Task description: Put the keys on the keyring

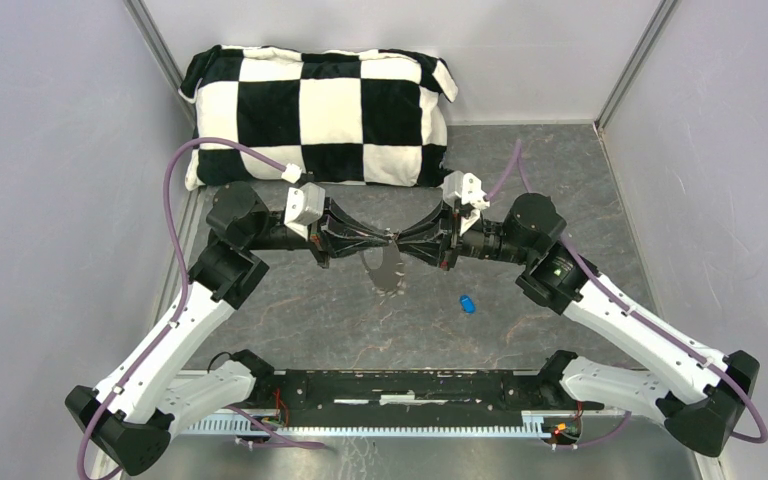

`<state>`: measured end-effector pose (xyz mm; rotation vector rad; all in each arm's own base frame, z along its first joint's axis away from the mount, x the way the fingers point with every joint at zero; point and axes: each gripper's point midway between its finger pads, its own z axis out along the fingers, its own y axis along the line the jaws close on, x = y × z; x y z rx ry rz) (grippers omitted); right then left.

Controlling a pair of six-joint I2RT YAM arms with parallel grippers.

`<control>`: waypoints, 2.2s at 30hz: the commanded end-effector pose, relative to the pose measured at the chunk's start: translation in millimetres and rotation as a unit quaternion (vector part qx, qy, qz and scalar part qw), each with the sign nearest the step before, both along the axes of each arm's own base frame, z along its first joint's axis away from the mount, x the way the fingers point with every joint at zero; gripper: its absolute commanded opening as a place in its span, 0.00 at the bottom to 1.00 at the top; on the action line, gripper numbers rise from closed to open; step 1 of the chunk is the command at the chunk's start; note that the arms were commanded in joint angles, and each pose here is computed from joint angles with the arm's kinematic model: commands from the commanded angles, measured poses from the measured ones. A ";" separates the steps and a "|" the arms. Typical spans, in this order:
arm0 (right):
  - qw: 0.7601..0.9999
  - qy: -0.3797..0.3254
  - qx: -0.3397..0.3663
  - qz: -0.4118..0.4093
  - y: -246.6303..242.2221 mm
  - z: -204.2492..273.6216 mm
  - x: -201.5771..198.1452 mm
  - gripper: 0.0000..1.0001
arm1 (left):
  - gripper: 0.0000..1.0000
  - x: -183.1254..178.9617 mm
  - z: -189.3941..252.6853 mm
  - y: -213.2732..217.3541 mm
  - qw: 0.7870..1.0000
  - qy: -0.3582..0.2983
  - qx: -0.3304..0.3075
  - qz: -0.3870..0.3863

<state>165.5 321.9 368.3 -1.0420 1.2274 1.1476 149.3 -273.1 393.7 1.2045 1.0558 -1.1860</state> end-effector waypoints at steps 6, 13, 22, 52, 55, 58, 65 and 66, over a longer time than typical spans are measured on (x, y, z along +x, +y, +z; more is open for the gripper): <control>0.999 -0.023 0.003 0.025 -10.9 6.5 -18.6 0.09 | 0.02 -1.6 13.1 1.5 1.000 -0.027 -0.008 0.005; 0.997 -0.003 -0.058 0.059 -8.9 -0.9 -25.5 0.03 | 0.02 -1.9 10.5 2.1 0.999 -0.042 -0.001 0.002; 0.989 0.034 -0.092 0.109 0.2 -12.7 -32.8 0.01 | 0.02 -4.6 10.3 2.0 0.999 -0.044 0.001 -0.006; 0.976 0.049 -0.117 0.177 -1.9 -10.7 -54.0 0.01 | 0.02 -17.6 -5.6 4.8 0.997 -0.059 0.031 -0.045; 0.974 0.053 -0.112 0.192 0.9 -9.9 -59.2 0.01 | 0.02 -17.4 -5.9 4.4 0.997 -0.058 0.031 -0.046; 0.971 0.057 -0.118 0.200 3.9 -13.0 -63.3 0.01 | 0.02 -16.9 -5.1 3.7 0.997 -0.056 0.031 -0.048; 0.969 0.064 -0.147 0.189 10.3 -24.4 -61.4 0.01 | 0.02 -16.9 -0.6 2.1 0.997 -0.044 0.025 -0.051; 0.970 0.059 -0.145 0.184 10.4 -20.9 -60.0 0.01 | 0.02 -17.3 -0.8 2.1 0.997 -0.042 0.025 -0.052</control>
